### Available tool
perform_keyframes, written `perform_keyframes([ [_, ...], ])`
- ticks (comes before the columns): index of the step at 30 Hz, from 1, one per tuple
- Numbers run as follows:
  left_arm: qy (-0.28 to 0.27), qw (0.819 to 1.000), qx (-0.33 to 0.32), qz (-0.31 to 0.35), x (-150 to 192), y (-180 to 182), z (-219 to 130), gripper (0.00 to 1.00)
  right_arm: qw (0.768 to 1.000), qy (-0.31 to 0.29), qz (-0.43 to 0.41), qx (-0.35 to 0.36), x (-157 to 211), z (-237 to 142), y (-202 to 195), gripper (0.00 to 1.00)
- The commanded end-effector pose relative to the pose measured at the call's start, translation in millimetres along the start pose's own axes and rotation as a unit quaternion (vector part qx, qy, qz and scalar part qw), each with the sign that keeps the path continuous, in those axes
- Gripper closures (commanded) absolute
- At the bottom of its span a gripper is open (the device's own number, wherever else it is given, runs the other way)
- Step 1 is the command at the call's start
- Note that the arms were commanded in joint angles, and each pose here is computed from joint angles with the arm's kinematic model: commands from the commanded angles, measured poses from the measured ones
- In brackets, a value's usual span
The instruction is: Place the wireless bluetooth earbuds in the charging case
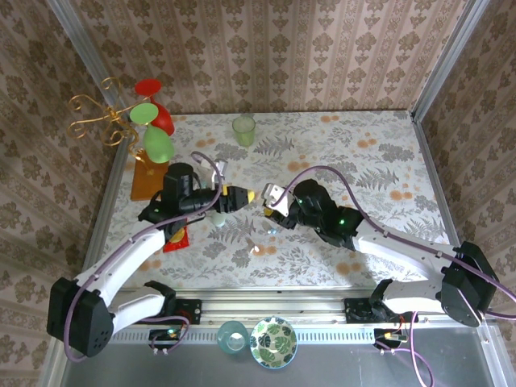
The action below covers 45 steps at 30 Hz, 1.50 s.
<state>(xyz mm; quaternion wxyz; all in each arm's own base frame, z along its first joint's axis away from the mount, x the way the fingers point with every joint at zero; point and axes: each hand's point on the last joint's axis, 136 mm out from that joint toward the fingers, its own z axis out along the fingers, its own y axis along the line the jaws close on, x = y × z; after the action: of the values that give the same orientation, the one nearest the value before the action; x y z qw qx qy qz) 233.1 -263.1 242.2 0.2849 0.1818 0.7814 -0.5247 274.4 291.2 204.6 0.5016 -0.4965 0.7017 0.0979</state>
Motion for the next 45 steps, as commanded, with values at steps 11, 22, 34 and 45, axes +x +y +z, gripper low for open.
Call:
perform_keyframes([
  [11,0.024,0.997,0.07,-0.011,5.0,-23.0,16.5,0.52,0.998,-0.062,-0.024,-0.003,-44.7,-8.0,-5.2,0.64],
  [22,0.032,0.996,0.089,-0.003,4.2,-29.2,18.9,0.64,0.996,-0.09,-0.012,0.005,-56.5,-4.4,-9.0,0.66],
  [34,0.021,0.994,0.094,0.06,2.5,-31.5,14.1,0.93,0.996,-0.092,0.002,0.012,-53.8,-4.4,-10.4,0.6],
  [45,-0.133,0.909,0.094,0.385,-10.9,-43.9,-10.0,0.93,0.974,-0.152,0.103,-0.131,-56.3,-39.9,7.4,0.17],
])
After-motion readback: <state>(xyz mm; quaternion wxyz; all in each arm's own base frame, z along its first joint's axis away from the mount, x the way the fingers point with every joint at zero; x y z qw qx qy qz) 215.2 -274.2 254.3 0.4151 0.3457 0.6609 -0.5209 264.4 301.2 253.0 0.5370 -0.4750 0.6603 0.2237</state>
